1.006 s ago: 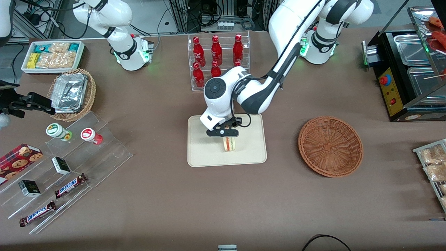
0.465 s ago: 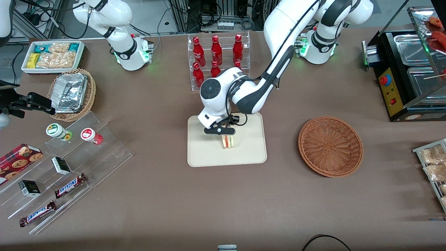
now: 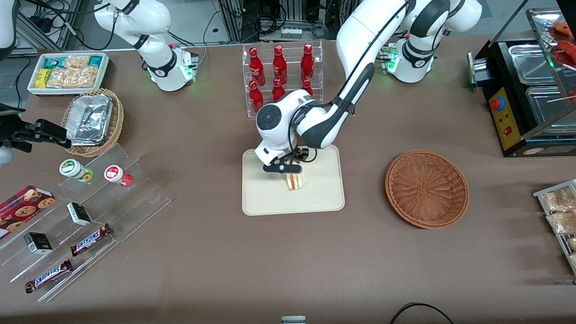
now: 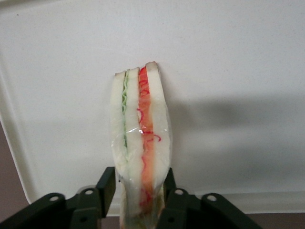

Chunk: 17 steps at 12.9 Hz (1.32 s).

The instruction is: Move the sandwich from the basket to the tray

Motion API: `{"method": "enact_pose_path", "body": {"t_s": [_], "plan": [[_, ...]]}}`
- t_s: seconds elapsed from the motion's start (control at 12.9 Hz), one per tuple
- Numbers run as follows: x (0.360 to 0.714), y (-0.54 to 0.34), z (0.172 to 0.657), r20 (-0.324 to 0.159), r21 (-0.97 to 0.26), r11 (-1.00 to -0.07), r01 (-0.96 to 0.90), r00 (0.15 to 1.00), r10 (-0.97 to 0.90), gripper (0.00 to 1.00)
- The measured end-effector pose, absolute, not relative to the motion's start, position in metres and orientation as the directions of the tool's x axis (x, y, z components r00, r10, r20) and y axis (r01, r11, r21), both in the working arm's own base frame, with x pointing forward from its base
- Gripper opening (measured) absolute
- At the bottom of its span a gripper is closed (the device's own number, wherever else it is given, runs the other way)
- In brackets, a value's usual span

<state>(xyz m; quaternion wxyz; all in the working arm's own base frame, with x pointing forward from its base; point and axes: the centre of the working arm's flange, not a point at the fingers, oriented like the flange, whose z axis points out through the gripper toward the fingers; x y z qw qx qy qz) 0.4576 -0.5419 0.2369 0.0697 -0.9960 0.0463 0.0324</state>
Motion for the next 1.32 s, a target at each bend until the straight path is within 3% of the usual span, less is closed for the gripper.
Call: {"method": "enact_pose_path", "body": {"t_s": [0.31,0.62,0.85,1.32], "plan": [[0.469,-0.539,0.26,-0.049,-0.13,-0.988,-0.078,0.996,-0.073,0.99],[0.478,-0.527,0.324,-0.017,-0.127,-0.991,-0.044,0.999,-0.042,1.0],[0.492,-0.488,0.388,-0.031,-0.167,-0.986,0.015,0.999,0.021,1.0],[0.518,-0.399,0.507,0.011,-0.143,-0.981,0.128,0.992,0.128,1.0]]}}
